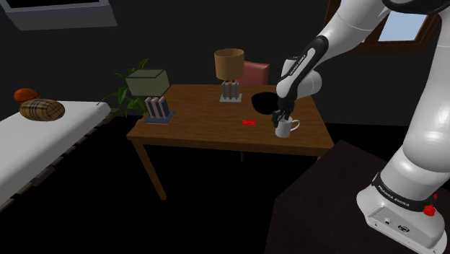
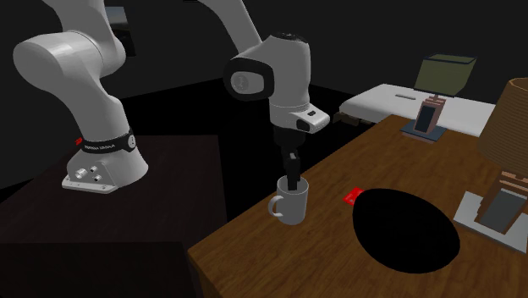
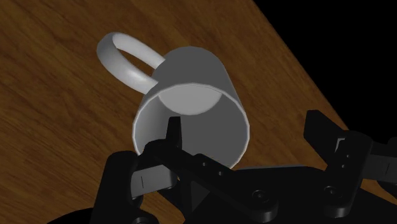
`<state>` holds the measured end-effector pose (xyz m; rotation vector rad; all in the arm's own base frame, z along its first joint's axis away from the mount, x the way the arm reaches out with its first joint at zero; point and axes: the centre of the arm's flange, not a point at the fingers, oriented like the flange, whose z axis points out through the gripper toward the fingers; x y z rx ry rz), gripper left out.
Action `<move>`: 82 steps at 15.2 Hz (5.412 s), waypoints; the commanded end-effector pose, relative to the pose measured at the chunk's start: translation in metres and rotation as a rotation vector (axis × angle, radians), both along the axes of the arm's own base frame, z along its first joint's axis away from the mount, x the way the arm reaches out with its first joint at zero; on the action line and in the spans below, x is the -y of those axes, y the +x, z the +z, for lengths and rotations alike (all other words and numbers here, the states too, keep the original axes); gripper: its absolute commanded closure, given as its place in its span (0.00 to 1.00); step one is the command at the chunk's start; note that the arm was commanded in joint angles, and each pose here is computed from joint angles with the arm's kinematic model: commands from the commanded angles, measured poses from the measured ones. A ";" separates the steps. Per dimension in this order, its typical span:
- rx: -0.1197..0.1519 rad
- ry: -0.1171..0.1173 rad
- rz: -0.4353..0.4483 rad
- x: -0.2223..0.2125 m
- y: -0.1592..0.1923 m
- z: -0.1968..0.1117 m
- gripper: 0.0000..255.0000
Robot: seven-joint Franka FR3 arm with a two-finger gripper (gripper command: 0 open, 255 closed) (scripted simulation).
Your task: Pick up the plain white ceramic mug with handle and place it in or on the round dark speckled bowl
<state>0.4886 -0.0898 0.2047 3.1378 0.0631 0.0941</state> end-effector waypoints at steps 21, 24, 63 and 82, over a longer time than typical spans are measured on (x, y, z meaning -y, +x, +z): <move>0.000 0.000 0.000 0.000 0.000 0.031 1.00; 0.000 0.000 0.000 0.000 0.000 0.046 1.00; 0.000 0.000 0.000 0.101 0.166 0.208 1.00; 0.000 0.000 0.000 0.125 0.205 0.132 1.00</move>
